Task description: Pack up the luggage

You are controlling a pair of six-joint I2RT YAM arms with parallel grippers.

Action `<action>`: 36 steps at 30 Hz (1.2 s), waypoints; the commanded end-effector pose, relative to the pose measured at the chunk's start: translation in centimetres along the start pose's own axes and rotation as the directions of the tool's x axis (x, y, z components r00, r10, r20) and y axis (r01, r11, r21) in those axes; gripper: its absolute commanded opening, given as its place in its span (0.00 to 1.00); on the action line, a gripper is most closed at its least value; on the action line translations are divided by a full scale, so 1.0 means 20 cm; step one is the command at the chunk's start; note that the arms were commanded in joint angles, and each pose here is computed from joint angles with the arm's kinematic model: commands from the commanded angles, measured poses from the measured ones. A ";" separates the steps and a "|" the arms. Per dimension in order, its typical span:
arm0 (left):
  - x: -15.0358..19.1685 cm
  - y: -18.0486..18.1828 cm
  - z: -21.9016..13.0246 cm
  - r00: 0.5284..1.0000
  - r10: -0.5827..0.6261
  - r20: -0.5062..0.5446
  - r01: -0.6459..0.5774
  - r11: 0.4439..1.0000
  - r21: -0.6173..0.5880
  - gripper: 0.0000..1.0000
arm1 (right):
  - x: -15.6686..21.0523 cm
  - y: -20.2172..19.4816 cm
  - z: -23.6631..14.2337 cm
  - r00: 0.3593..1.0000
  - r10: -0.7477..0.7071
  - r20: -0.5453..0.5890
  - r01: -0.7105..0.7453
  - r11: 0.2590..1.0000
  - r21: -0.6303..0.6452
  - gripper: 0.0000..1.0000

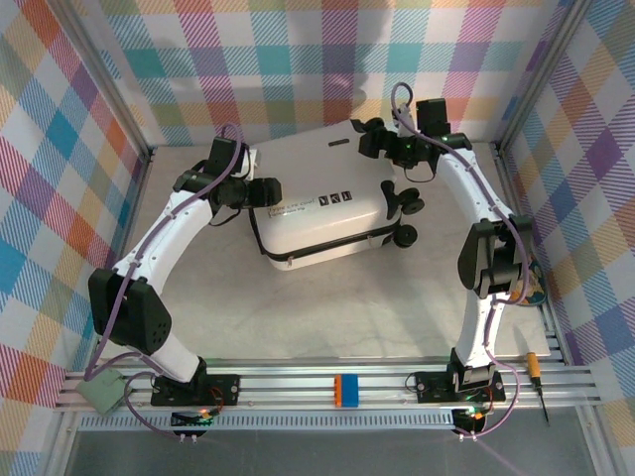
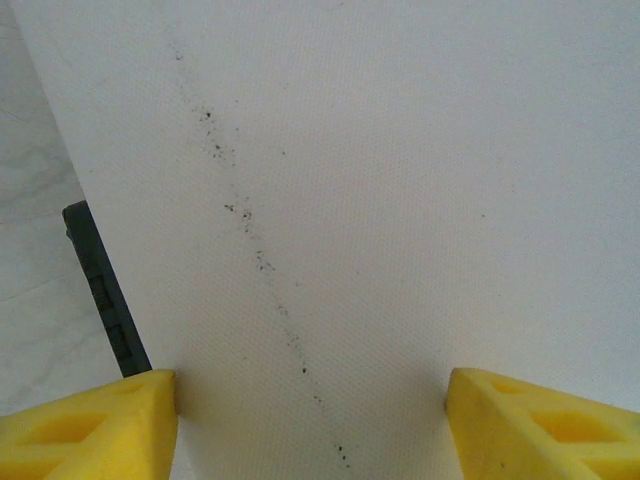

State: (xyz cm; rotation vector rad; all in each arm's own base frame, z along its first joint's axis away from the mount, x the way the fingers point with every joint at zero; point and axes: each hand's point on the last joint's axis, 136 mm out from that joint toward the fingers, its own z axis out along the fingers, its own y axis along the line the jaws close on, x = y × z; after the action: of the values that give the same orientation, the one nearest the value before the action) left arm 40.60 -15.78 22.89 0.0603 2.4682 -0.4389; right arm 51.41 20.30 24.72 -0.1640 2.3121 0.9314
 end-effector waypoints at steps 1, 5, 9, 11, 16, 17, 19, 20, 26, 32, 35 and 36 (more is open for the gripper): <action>-0.06 -0.25 0.00 0.994 0.086 0.066 -0.095 0.983 0.155 0.69 | 0.20 0.61 0.11 0.983 -0.137 -0.123 0.073 0.904 -0.422 0.93; -0.04 -0.23 0.02 0.995 0.090 0.040 -0.095 0.985 0.142 0.68 | 0.21 0.55 0.15 0.982 -0.136 -0.130 0.078 0.921 -0.380 0.92; -0.07 -0.22 -0.03 0.992 0.099 0.079 -0.108 0.987 0.121 0.69 | 0.14 0.56 0.04 0.978 -0.195 -0.066 0.168 0.941 -0.295 0.95; -0.08 -0.21 -0.06 0.991 0.102 0.088 -0.111 0.989 0.103 0.69 | 0.10 0.55 -0.03 0.974 -0.223 -0.034 0.210 0.952 -0.222 0.96; -0.14 -0.20 -0.18 0.983 0.111 0.146 -0.122 0.990 0.066 0.70 | -0.01 0.46 -0.23 0.961 -0.268 0.062 0.270 0.962 -0.027 0.99; -0.16 -0.20 -0.21 0.981 0.114 0.160 -0.125 0.990 0.059 0.70 | -0.02 0.44 -0.27 0.959 -0.274 0.076 0.275 0.962 -0.002 0.99; -0.20 -0.20 -0.29 0.972 0.123 0.199 -0.134 0.990 0.043 0.70 | -0.03 0.43 -0.34 0.948 -0.299 0.107 0.296 0.954 0.047 0.99; -0.21 -0.20 -0.31 0.970 0.125 0.211 -0.134 0.991 0.030 0.70 | -0.02 0.42 -0.37 0.944 -0.308 0.115 0.303 0.951 0.066 0.99; -0.27 -0.16 -0.50 0.949 0.130 0.287 -0.125 0.992 -0.035 0.71 | 0.15 0.39 -0.50 0.927 -0.346 0.146 0.332 0.937 0.111 0.98; -0.27 -0.26 -0.62 0.932 0.105 0.348 -0.131 0.990 0.051 0.72 | 0.53 0.26 -0.48 0.921 -0.353 0.167 0.331 0.932 0.145 0.94; -0.27 -0.34 -0.65 0.926 0.116 0.359 -0.156 0.984 0.085 0.72 | 0.72 0.17 -0.42 0.916 -0.357 0.181 0.327 0.928 0.176 0.90; -0.27 -0.36 -0.65 0.925 0.122 0.359 -0.165 0.982 0.093 0.72 | 0.79 0.16 -0.39 0.913 -0.363 0.184 0.330 0.925 0.188 0.88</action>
State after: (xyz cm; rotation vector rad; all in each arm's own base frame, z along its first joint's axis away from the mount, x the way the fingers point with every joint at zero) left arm 36.93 -16.57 36.37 0.1641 2.1095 -0.4306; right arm 33.62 18.85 20.56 -0.4150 2.1894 0.5936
